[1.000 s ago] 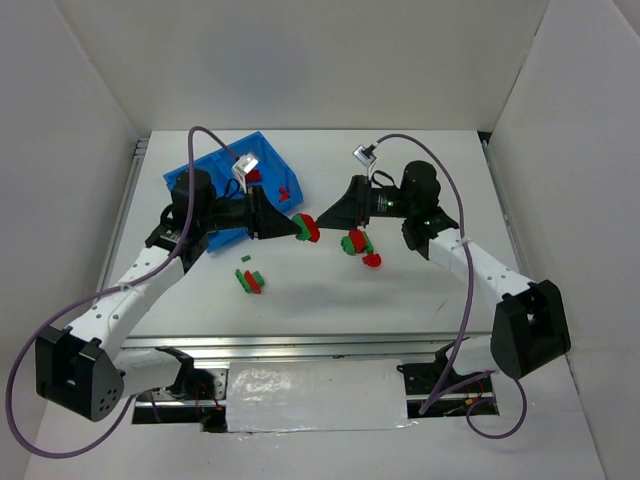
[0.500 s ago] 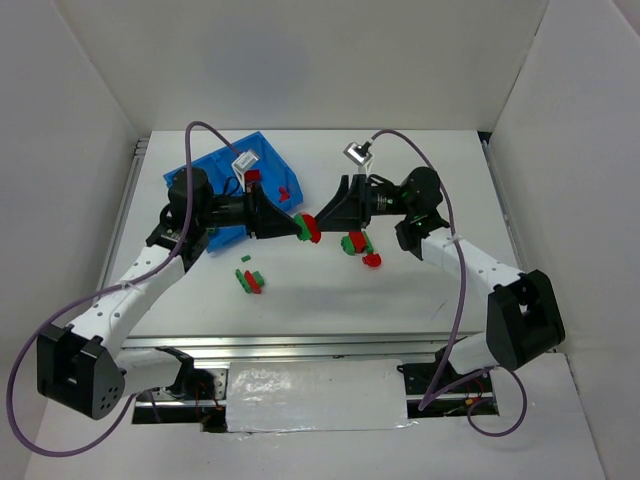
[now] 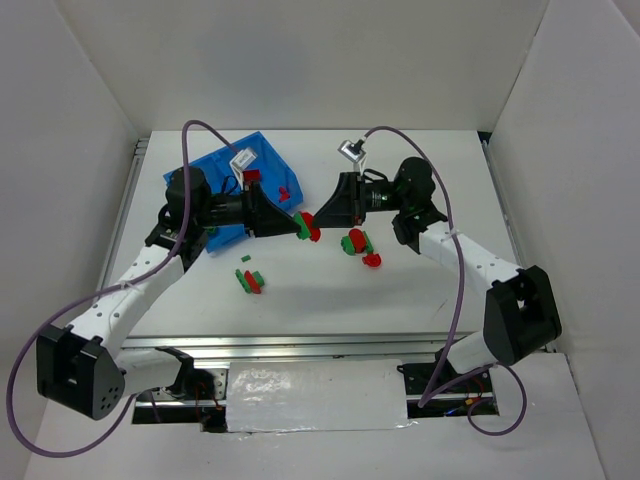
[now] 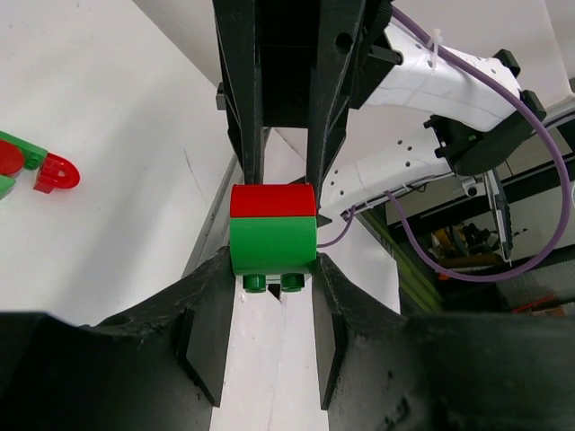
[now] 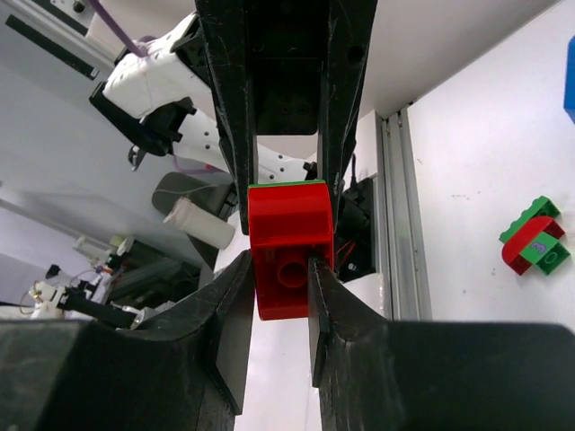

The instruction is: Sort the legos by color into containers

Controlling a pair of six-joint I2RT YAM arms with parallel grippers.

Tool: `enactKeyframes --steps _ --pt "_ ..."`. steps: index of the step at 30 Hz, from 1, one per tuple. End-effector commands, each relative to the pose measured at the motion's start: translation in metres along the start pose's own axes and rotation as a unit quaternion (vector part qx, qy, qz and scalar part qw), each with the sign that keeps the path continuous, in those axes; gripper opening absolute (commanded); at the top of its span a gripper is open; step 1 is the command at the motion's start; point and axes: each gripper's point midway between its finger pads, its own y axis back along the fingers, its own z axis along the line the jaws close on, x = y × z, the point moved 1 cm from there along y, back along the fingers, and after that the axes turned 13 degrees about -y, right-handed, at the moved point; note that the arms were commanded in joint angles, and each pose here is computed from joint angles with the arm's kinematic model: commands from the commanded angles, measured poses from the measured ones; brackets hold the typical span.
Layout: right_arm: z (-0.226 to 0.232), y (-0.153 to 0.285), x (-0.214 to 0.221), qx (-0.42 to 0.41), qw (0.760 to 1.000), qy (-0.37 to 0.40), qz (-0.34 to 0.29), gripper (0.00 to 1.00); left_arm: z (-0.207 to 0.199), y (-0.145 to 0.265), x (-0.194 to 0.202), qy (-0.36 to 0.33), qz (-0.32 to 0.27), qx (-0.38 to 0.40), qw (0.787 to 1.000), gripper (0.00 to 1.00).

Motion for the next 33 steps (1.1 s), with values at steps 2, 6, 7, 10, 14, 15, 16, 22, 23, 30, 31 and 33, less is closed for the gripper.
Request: enactKeyframes --steps 2,6,7,10,14,15,16,22,23,30,31,33 --pt "-0.003 -0.001 -0.013 0.014 0.999 0.028 -0.016 0.00 0.002 0.003 -0.017 -0.043 -0.024 -0.025 0.998 0.00" --pt "-0.018 0.010 -0.024 0.027 0.999 0.025 -0.035 0.00 0.012 0.018 -0.022 -0.050 -0.034 -0.073 0.996 0.00" --pt "-0.019 0.013 -0.027 0.030 0.998 0.026 -0.041 0.00 0.014 0.024 -0.024 -0.052 -0.039 -0.084 0.994 0.00" --pt "-0.027 0.013 -0.036 0.040 0.997 0.030 -0.052 0.00 0.017 0.035 -0.025 -0.052 -0.047 -0.107 0.992 0.00" --pt "-0.064 0.007 -0.062 0.077 0.993 0.005 -0.089 0.00 0.023 0.050 -0.021 -0.052 -0.048 -0.148 0.986 0.00" --pt "-0.070 0.003 -0.074 0.090 0.991 0.000 -0.103 0.00 0.025 0.057 -0.020 -0.042 -0.048 -0.169 0.984 0.00" --pt "-0.096 -0.003 -0.080 0.120 0.986 -0.021 -0.110 0.00 0.030 0.062 -0.019 -0.049 -0.044 -0.192 0.979 0.00" --pt "-0.210 -0.061 -0.138 0.375 0.911 0.003 -0.173 0.00 0.074 0.124 -0.018 0.015 -0.046 -0.456 0.889 0.00" --pt "-0.203 -0.068 -0.162 0.392 0.896 0.022 -0.208 0.00 0.076 0.132 -0.018 0.025 -0.045 -0.479 0.876 0.00" --pt "-0.279 -0.088 -0.192 0.468 0.847 0.065 -0.246 0.05 0.066 0.179 -0.021 0.049 -0.030 -0.591 0.805 0.00" --pt "-0.277 -0.092 -0.199 0.464 0.846 0.076 -0.253 0.06 0.067 0.184 -0.022 0.048 -0.029 -0.603 0.795 0.00" --pt "-0.288 -0.089 -0.200 0.471 0.840 0.084 -0.256 0.18 0.063 0.187 -0.024 0.043 -0.028 -0.606 0.794 0.00"
